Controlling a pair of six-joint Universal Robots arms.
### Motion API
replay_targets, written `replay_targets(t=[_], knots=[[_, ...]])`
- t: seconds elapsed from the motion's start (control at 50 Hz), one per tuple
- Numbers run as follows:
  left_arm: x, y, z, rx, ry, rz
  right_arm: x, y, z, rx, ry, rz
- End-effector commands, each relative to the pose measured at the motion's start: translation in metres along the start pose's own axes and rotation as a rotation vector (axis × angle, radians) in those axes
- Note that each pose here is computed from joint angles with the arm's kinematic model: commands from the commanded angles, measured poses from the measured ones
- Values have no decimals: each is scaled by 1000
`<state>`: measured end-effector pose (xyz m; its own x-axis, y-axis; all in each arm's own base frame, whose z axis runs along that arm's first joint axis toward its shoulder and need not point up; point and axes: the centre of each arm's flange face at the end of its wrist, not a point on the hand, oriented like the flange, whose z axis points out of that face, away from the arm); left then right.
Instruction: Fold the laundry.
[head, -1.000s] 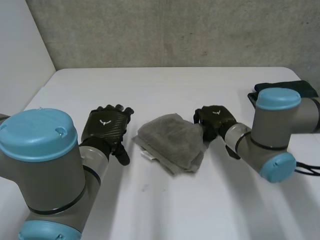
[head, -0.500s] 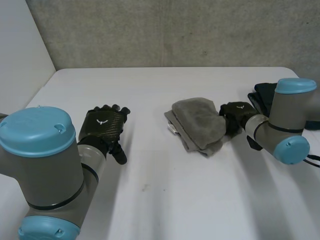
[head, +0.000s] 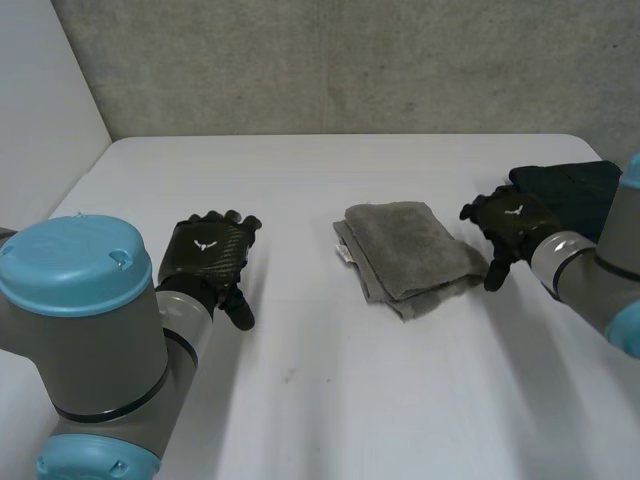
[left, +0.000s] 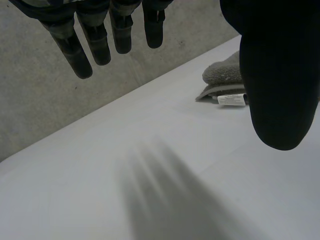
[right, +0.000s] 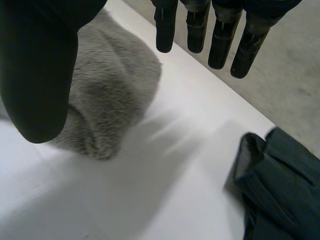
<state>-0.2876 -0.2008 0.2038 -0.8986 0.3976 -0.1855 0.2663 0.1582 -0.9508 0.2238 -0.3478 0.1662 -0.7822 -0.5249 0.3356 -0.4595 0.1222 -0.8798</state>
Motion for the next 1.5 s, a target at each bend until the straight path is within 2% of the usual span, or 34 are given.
replay_targets(t=[0.02,0.24,0.56,1.5], knots=[[0,0,0,-1,0,0,-28,9,-10,53,-101,-154],[0,0,0,-1,0,0,-40,17,-2,87,-116,-222],[0,0,0,-2,-1,0,-52,28,9,105,-181,-220],[0,2,0,-6,-1,1,-62,31,25,163,-177,-244]])
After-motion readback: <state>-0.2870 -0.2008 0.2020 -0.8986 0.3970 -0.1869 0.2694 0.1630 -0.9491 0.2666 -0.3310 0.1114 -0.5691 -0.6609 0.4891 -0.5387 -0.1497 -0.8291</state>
